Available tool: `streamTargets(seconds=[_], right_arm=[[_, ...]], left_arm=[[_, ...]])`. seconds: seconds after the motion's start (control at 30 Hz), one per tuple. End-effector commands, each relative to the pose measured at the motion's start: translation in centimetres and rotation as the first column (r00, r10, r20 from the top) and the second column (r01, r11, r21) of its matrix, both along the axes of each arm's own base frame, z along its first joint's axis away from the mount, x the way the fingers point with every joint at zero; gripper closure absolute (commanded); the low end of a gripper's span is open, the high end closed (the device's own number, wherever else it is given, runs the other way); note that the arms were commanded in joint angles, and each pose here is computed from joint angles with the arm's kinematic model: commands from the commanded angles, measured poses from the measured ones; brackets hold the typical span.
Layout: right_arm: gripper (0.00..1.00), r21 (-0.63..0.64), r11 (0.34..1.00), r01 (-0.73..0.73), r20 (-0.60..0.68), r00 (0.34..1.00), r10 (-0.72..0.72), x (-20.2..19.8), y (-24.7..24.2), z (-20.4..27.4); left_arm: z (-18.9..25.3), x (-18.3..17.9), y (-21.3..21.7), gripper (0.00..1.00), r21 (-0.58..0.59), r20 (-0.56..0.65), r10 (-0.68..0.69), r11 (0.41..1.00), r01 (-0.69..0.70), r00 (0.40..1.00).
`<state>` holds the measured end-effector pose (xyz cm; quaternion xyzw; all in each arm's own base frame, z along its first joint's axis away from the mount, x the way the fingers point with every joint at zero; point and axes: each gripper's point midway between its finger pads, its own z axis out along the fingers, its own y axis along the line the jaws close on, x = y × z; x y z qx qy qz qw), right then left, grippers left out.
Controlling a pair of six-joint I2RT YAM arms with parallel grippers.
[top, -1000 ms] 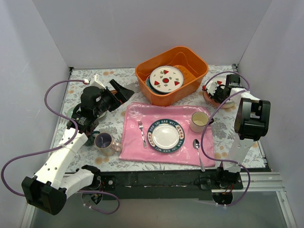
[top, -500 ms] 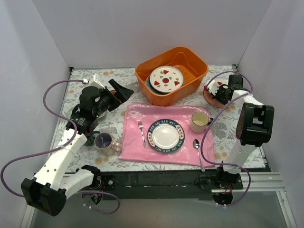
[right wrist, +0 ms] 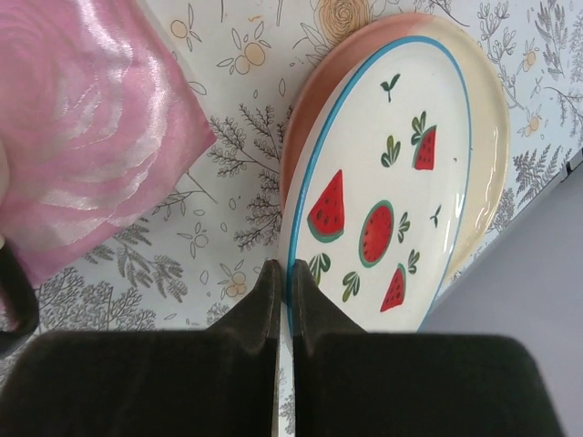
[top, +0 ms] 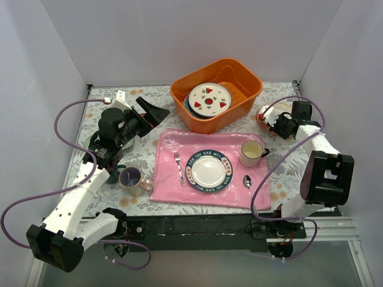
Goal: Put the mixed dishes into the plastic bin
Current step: Pick up the plate at the center of the board.
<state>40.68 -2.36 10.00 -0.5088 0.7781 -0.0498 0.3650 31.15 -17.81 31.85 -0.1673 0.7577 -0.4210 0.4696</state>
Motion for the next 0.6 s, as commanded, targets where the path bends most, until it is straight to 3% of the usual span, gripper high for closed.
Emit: streamTargets(seconds=[0.0, 0.37, 0.57], right_arm=[[0.99, -0.009, 0.999, -0.032, 0.185, 0.982, 0.033, 1.0, 0.3, 5.5], [0.99, 0.033, 0.998, -0.046, 0.218, 0.975, 0.038, -2.0, 1.5, 7.7], [0.99, 0.083, 0.996, -0.045, 0.238, 0.971, 0.024, -2.8, 2.2, 9.2]], left_arm=[[2.2, 0.1, -1.3, 0.02, -0.087, 0.050, -0.057, 0.994, 0.062, 0.997], [2.5, 0.3, -5.4, 0.02, -0.285, 0.003, -0.253, 0.927, 0.244, 0.967], [1.7, 1.2, -7.4, 0.02, -0.388, -0.090, -0.348, 0.875, 0.289, 0.933]])
